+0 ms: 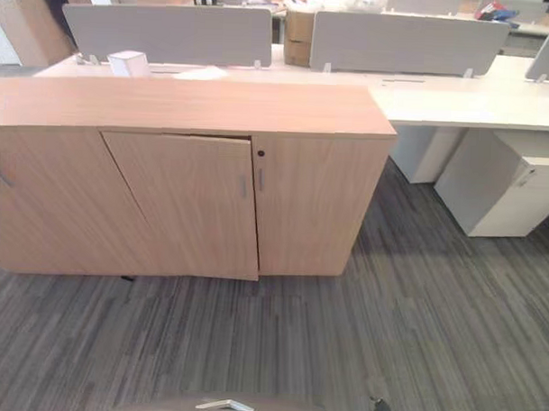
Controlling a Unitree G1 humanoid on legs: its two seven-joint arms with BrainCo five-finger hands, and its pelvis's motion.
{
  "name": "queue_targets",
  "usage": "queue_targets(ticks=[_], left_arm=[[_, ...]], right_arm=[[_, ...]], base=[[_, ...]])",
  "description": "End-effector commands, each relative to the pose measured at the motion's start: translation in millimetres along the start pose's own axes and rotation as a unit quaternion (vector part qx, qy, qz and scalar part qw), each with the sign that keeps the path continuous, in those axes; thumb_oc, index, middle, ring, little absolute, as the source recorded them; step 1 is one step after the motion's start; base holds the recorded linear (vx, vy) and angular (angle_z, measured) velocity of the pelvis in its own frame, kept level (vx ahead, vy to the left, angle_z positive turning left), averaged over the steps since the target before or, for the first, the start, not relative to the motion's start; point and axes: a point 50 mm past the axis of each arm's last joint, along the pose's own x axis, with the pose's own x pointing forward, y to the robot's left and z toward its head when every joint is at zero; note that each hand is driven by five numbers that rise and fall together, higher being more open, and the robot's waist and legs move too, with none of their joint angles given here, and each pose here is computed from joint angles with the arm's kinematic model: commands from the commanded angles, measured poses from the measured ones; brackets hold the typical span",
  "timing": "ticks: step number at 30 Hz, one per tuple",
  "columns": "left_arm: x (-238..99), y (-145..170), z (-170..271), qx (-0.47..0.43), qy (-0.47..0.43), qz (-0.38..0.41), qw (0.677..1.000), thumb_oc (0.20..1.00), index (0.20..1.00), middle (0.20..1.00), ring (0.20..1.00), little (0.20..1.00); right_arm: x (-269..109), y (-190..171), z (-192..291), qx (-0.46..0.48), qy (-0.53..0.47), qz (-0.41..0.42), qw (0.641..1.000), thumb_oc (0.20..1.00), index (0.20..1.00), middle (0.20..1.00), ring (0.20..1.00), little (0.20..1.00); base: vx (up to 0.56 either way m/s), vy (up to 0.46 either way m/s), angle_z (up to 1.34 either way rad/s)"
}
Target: Put the empty folder in the office cabinet
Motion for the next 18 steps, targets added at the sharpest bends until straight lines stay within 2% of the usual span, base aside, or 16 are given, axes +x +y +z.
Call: queue_targets(ticks=[1,7,18], left_arm=[[4.2,-4.2,33.9,0.025,-0.037,-0.003,0.999,1.0,1.0,1.0,1.0,1.0],[4.2,0.0,43.5,0.047,-0.048,-0.001,0.998,1.0,1.0,1.0,1.0,1.0],[3.5,-1.2,28.3,0.038,-0.028,-0.007,0.999,1.0,1.0,1.0,1.0,1.0]], right_arm=[[3.7,-17.2,27.7,-0.001,-0.033,-0.014,0.999,1.0,1.0,1.0,1.0,1.0],[5.2,-13.7,37.1,0.011,-0.04,-0.007,0.999,1.0,1.0,1.0,1.0,1.0],[4.1,-11.5,26.7,0.024,-0.03,-0.005,0.999,1.0,1.0,1.0,1.0,1.0]], base=[[0.0,0.013,0.06],[0.02,0.018,0.28],[0.06,-0.003,0.1]])
